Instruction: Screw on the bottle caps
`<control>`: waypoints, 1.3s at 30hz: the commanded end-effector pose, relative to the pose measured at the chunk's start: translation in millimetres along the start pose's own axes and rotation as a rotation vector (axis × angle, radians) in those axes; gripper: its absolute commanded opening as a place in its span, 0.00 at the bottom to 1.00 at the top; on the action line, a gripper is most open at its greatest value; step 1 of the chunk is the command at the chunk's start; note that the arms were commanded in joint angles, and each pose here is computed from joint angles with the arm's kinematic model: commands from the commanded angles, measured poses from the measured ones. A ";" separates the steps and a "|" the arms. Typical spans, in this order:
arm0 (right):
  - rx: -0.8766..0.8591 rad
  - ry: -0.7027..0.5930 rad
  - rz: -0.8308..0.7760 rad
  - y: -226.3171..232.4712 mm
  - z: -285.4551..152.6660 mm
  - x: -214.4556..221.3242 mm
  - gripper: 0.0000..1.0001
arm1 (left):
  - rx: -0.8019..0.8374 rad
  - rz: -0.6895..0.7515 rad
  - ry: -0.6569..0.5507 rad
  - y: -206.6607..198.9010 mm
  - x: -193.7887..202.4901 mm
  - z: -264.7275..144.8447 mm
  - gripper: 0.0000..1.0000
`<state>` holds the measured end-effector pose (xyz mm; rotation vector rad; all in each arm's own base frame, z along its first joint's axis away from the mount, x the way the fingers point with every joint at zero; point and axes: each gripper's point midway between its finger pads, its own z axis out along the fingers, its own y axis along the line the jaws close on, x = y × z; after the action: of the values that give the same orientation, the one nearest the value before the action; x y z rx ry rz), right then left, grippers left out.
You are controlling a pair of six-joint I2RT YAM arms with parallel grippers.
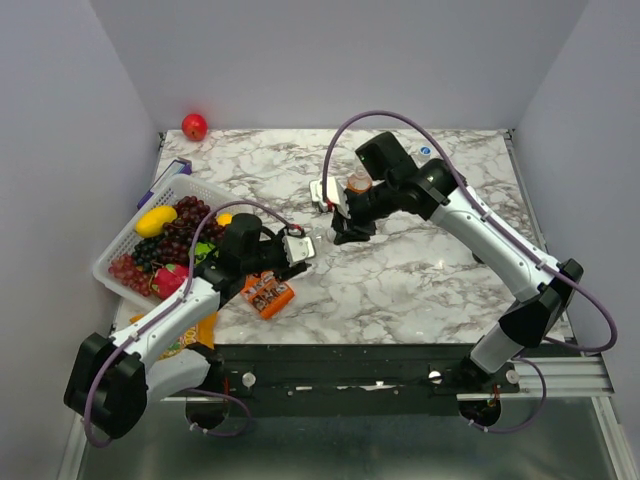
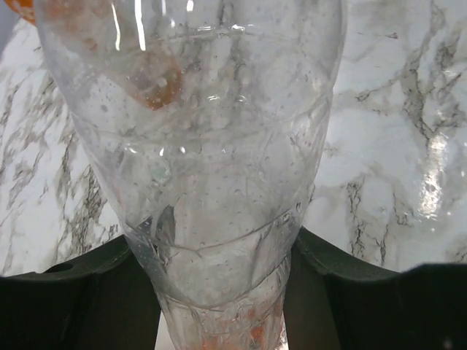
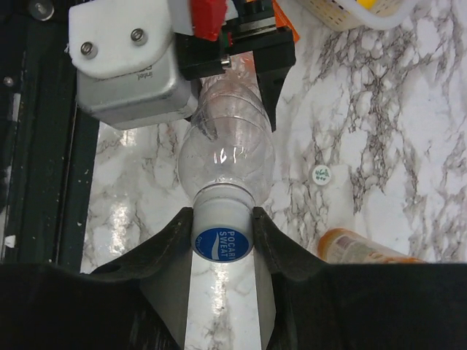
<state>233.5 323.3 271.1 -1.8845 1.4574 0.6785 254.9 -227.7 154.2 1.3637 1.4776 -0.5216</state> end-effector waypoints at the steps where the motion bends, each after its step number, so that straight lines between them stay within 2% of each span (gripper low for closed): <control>1: -0.090 -0.002 0.226 21.7 4.2 6.3 0.16 | -0.345 0.104 -0.128 59.8 -47.0 -16.6 0.00; 6: -0.076 -0.013 0.250 16.0 4.3 6.4 0.10 | -0.435 0.087 -0.109 68.4 -39.7 -23.5 0.00; 8: -0.062 -0.025 0.303 12.2 3.7 4.1 0.03 | -0.467 0.103 -0.104 66.7 -38.4 -23.0 0.00; 9: -0.053 -0.036 0.322 7.9 3.6 3.6 0.01 | -0.538 0.108 -0.076 73.1 -35.0 -27.8 0.00; 11: -0.056 -0.056 0.370 6.9 3.0 0.7 0.01 | -0.562 0.165 -0.091 67.1 -40.1 -26.5 0.00; 18: -0.021 -0.061 0.411 -2.6 3.1 1.8 0.01 | -0.618 0.191 -0.066 70.0 -39.9 -30.8 0.00; 20: -0.005 -0.077 0.532 -5.1 3.1 -0.6 0.01 | -0.685 0.223 -0.054 75.9 -40.7 -36.8 0.00; 23: -0.005 -0.097 0.638 -7.0 3.3 -3.1 0.00 | -0.696 0.225 -0.036 78.6 -41.6 -35.6 0.00; 27: 0.022 -0.074 0.570 -13.1 1.8 1.8 0.00 | -0.622 0.179 -0.033 69.4 -38.2 -24.2 0.00; 28: 0.029 -0.060 0.547 -14.3 1.3 4.6 0.01 | -0.541 0.165 -0.002 56.8 -28.5 -16.6 0.11; 29: 0.054 -0.035 0.505 -17.6 -0.1 11.0 0.00 | -0.488 0.149 -0.015 49.7 -32.1 -12.5 0.28; 30: 0.057 -0.010 0.493 -12.8 -5.0 15.4 0.00 | -0.371 0.141 -0.058 30.7 -37.8 -2.6 0.67; 31: 0.062 0.018 0.470 -9.1 -10.0 21.0 0.00 | -0.310 0.125 -0.069 19.9 -38.9 -0.8 0.80; 32: 0.063 0.064 0.403 -5.7 -14.5 31.1 0.01 | -0.241 0.106 -0.049 6.8 -32.5 0.6 0.98; 34: 0.001 0.175 0.406 21.5 -30.6 56.5 0.01 | -0.142 0.068 -0.076 -13.1 -34.3 3.0 0.99; 35: -0.021 0.220 0.358 27.1 -38.4 67.8 0.01 | -0.114 0.044 -0.059 -17.6 -28.7 2.9 0.99; 36: -0.068 0.274 0.401 43.2 -53.4 82.9 0.01 | -0.100 0.026 -0.055 -19.5 -26.4 3.0 0.99; 38: -0.110 0.296 0.390 55.0 -71.0 92.2 0.01 | -0.060 0.014 -0.063 -24.1 -24.2 4.7 0.99; 39: -0.072 0.321 0.419 52.1 -81.3 103.2 0.01 | -0.060 0.011 -0.062 -21.7 -22.6 4.6 0.99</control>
<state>242.5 268.6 247.5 -1.6643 1.9333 0.7372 252.9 -238.1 166.3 1.2437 1.4191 -0.3179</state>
